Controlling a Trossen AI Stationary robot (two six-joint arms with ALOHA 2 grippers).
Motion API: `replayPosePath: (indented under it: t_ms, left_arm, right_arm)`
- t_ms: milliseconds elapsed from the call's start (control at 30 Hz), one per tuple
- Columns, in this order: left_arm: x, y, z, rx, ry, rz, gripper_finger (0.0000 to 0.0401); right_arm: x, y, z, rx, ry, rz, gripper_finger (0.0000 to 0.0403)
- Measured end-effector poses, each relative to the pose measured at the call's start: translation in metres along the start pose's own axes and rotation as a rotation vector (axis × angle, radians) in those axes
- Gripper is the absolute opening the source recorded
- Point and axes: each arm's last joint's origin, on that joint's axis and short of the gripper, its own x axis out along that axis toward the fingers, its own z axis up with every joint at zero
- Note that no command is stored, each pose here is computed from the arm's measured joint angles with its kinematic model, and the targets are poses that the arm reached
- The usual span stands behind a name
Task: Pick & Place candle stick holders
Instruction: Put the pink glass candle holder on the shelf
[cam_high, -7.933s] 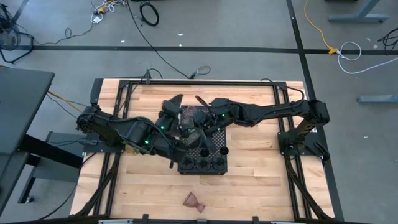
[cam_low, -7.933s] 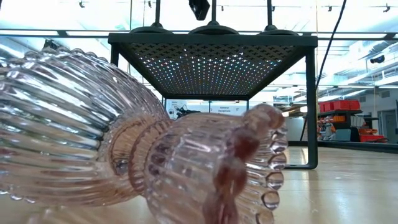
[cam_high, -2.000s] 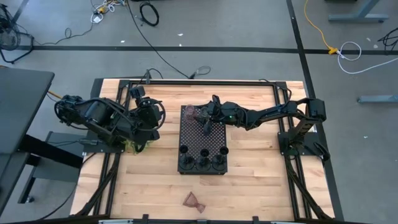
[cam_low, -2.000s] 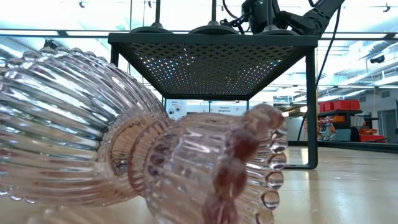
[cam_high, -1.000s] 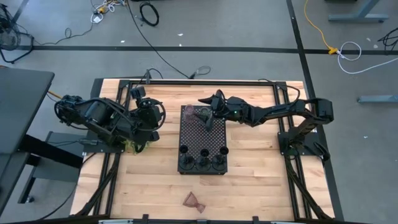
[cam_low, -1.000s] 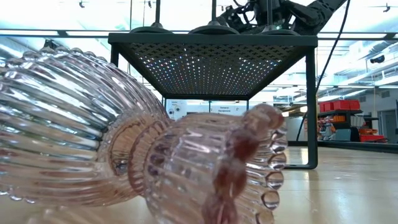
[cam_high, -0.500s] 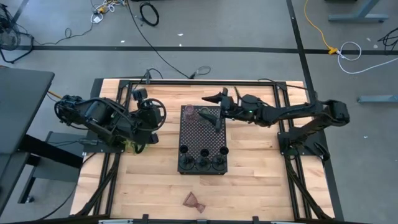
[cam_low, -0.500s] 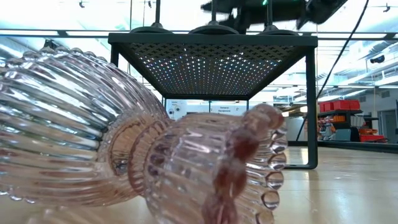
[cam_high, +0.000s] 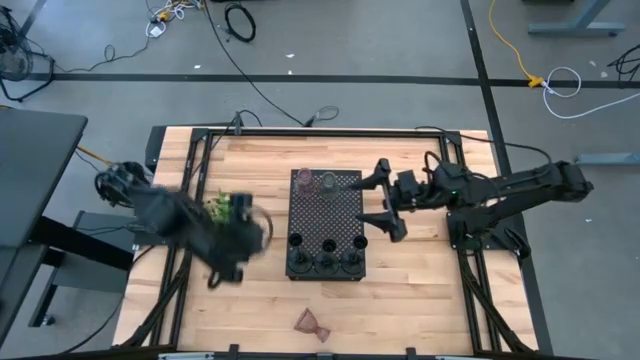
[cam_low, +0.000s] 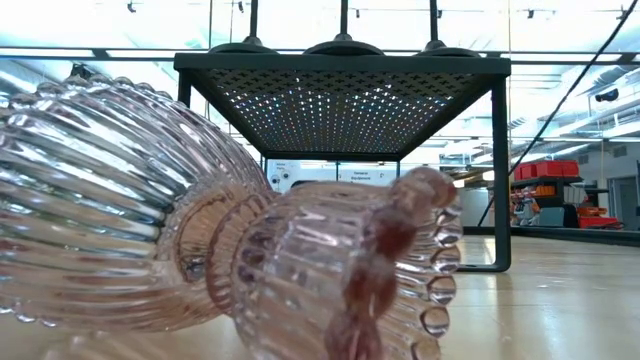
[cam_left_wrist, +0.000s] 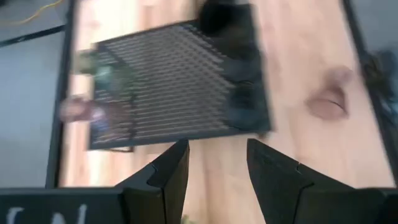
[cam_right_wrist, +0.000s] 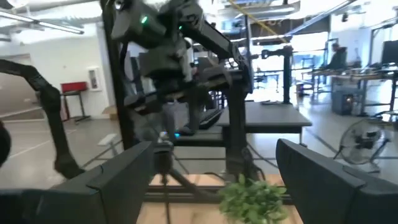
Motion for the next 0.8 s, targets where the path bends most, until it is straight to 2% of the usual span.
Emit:
replayPosePath:
  t_ms: [167,433,800]
  left_arm:
    - [0.024,-0.058,0.004,0.095,0.036,-0.056,0.0165]
    - [0.067,-0.135,0.011,0.112,-0.020,-0.123,0.0165]
    - [0.151,-0.197,0.005,0.145,0.038,-0.104,0.0165]
  right_arm:
    - [-0.012,0.007,0.009,0.034,0.006,0.024,0.0339]
    - [-0.016,0.008,0.009,0.122,0.030,0.025,0.0339]
    - [-0.016,0.008,0.006,0.243,0.068,0.016,0.0339]
